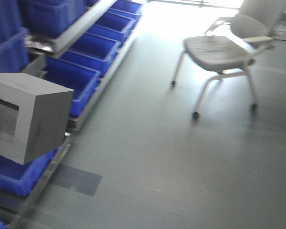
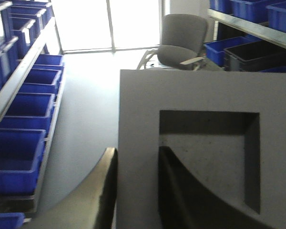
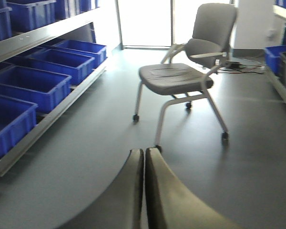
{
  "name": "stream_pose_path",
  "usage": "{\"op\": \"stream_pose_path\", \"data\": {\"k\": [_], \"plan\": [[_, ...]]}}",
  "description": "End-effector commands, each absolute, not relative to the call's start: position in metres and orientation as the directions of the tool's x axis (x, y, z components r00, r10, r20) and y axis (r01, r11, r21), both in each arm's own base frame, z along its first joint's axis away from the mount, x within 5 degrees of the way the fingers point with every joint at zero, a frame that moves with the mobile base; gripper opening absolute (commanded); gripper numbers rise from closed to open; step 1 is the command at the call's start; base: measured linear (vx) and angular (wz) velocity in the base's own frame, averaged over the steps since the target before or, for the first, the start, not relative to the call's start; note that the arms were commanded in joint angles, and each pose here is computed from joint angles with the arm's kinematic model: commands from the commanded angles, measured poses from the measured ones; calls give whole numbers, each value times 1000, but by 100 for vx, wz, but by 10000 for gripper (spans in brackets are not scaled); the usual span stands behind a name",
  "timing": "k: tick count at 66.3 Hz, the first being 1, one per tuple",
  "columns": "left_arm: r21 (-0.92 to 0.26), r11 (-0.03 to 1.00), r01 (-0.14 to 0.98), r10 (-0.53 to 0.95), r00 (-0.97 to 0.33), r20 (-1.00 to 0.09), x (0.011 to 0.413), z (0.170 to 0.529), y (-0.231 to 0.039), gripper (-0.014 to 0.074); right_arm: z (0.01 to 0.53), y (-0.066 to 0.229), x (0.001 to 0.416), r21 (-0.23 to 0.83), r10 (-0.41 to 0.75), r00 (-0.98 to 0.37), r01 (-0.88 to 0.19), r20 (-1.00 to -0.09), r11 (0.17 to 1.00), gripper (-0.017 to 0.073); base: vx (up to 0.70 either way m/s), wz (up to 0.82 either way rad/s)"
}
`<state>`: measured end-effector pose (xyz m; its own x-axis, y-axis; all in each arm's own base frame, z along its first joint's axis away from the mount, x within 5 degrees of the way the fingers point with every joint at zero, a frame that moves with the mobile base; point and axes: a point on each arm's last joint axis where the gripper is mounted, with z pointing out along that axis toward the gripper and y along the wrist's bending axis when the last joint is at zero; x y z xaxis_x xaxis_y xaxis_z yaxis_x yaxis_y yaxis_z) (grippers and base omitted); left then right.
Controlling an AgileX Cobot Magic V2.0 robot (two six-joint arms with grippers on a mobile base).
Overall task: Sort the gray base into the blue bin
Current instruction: 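Drive the base to the blue bin rack holding the block in the left gripper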
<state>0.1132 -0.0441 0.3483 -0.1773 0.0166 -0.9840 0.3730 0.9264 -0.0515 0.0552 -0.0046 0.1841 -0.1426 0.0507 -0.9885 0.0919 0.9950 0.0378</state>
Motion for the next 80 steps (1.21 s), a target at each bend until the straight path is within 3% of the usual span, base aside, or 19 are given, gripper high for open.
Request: {"op": "stream_pose_path", "data": {"k": [1, 80], "plan": [[-76, 930, 360, -58, -59, -997, 113, 368, -42, -6, 191, -5, 56, 24, 30, -70, 90, -997, 996, -5, 23, 88], [-76, 930, 360, -58, -59, -997, 113, 368, -42, -6, 191, -5, 56, 24, 30, -69, 90, -997, 996, -5, 19, 77]]}}
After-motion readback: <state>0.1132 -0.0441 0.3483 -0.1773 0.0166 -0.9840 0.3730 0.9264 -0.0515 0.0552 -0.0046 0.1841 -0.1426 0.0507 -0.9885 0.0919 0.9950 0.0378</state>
